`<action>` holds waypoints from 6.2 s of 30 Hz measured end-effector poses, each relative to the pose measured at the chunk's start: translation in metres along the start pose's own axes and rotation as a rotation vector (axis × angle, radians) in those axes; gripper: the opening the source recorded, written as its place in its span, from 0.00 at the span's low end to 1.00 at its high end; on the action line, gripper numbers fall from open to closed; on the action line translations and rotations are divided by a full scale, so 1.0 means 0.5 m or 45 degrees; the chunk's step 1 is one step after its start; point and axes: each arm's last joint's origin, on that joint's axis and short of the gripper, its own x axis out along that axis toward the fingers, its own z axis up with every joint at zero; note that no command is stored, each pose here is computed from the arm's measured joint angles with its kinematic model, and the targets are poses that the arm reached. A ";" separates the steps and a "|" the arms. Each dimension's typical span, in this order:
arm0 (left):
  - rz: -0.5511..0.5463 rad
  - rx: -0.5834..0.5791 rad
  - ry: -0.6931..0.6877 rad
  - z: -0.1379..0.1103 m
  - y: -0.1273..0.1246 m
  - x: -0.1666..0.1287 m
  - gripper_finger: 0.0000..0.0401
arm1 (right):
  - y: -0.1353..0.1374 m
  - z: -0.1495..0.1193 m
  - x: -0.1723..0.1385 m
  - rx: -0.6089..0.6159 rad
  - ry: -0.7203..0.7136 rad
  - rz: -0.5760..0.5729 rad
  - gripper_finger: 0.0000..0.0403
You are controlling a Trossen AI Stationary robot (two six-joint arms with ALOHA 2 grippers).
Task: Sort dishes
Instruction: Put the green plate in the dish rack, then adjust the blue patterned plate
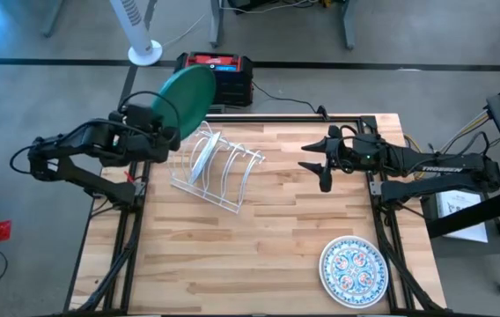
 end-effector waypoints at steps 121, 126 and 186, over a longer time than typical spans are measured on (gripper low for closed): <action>-0.154 0.495 0.507 -0.152 -0.330 0.044 0.02 | 0.006 -0.053 0.009 0.053 0.164 0.086 0.55; -0.177 0.492 0.532 -0.157 -0.343 0.054 0.00 | 0.007 -0.053 0.009 0.057 0.164 0.100 0.57; 0.156 0.552 0.455 -0.150 -0.304 0.188 0.00 | 0.007 -0.053 0.009 0.055 0.163 0.099 0.54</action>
